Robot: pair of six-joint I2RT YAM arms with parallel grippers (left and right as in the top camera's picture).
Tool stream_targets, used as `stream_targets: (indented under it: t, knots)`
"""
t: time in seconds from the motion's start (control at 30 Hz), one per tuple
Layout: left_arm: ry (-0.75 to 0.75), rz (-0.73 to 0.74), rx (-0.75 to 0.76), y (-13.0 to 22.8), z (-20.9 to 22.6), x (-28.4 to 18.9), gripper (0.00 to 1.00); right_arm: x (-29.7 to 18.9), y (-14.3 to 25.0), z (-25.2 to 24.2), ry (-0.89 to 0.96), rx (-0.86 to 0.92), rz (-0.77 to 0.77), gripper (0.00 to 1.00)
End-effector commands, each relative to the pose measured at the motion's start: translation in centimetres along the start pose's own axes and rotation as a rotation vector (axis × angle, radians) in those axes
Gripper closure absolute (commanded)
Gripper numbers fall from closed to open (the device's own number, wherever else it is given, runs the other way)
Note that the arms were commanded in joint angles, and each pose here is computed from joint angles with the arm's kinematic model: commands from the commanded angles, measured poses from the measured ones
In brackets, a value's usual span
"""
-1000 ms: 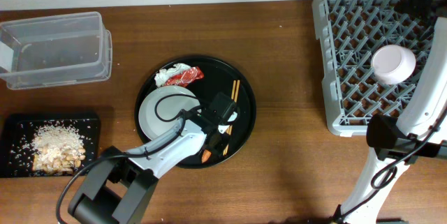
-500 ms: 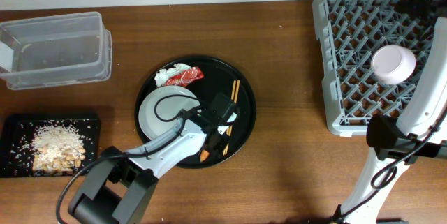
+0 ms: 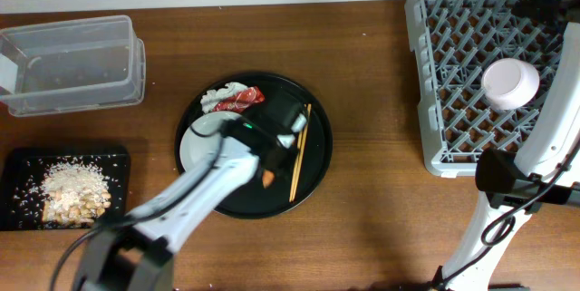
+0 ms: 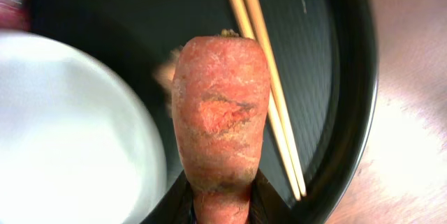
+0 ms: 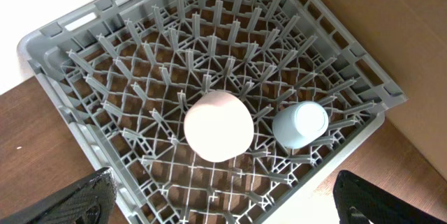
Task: Sort waste into correct bins and load items into the dishwasher rack
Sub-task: 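Carry the carrot left and drop it on the black waste tray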
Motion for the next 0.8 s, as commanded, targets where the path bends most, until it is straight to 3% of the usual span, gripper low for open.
stream_targets:
  t: [0.0, 0.1, 0.2, 0.33, 0.57, 0.77]
  knots:
    - [-0.042, -0.154, -0.206, -2.6, 5.8, -4.8, 0.82, -1.2, -0.2, -0.8, 0.014, 0.012, -0.021, 0.02]
    - [-0.117, -0.187, -0.495, -1.4, 13.6, -6.2, 0.82, -1.2, -0.2, -0.8, 0.014, 0.012, -0.021, 0.02]
    - [-0.201, -0.196, -0.830, 2.0, 21.6, -6.9, 0.82, -1.2, -0.2, -0.8, 0.014, 0.012, -0.021, 0.02]
    - [-0.267, -0.216, -1.106, 6.0, 27.6, -8.2, 0.82, -1.2, -0.2, -0.8, 0.014, 0.012, -0.021, 0.02]
    - [-0.374, -0.225, -1.413, 13.2, 33.6, -9.7, 0.82, -1.2, -0.2, -0.8, 0.014, 0.012, -0.021, 0.02]
    - [-0.453, -0.204, -1.570, 18.5, 36.6, -10.2, 0.81, -1.2, -0.2, -0.8, 0.014, 0.012, -0.021, 0.02]
Point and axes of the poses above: each gripper's point midway between its finger pads, its own x axis out along the fingers, its own z axis along the line the jaws close on, y = z × x, the point moved 2 cm from there along -x, back along the fingers, and after that the axes turned 1 degree about -x, right-handed, at the moved point
